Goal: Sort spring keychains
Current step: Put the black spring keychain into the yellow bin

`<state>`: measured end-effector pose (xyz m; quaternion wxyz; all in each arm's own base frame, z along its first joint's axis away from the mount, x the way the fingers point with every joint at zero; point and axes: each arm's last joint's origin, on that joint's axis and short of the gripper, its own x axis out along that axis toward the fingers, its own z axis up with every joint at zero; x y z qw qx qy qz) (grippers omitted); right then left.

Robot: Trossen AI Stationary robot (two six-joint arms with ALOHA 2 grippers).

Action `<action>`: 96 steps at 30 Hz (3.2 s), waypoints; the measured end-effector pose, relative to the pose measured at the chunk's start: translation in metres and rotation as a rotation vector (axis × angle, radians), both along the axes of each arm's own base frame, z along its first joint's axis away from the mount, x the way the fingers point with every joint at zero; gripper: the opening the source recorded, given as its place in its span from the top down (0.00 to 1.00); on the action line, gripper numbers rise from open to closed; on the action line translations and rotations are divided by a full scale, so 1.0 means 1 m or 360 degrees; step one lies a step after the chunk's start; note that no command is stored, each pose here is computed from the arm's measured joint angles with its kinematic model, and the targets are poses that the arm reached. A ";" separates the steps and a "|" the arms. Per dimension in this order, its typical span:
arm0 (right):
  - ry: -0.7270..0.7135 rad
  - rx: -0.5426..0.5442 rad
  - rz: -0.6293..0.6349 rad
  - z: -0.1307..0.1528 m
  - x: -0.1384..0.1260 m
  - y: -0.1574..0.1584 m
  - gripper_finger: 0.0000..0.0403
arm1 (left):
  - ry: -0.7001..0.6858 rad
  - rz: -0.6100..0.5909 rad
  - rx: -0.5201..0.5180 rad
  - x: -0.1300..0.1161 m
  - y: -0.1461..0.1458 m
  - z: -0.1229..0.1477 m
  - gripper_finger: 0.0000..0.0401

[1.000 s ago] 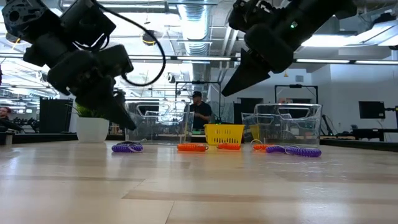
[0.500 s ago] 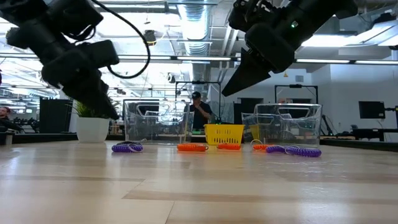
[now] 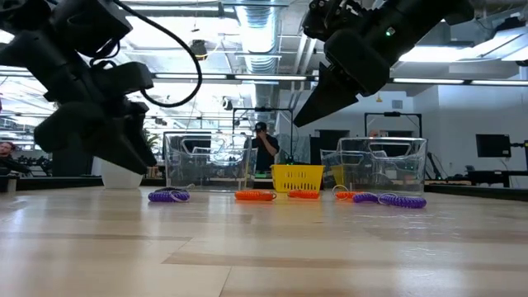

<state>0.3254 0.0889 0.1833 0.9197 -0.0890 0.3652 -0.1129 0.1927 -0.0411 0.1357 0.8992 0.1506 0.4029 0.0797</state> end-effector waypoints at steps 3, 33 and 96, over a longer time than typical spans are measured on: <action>0.0000 0.0000 0.0000 0.000 0.000 0.000 1.00 | -0.0023 -0.0032 0.0010 0.003 -0.001 -0.001 0.57; -0.0009 0.0012 0.0008 0.000 0.001 0.000 1.00 | -0.0031 0.0246 -0.0253 0.019 0.018 -0.021 0.57; -0.0009 0.0012 0.0008 0.000 0.001 0.000 1.00 | 0.0004 0.0006 -0.0148 0.017 0.011 -0.019 0.89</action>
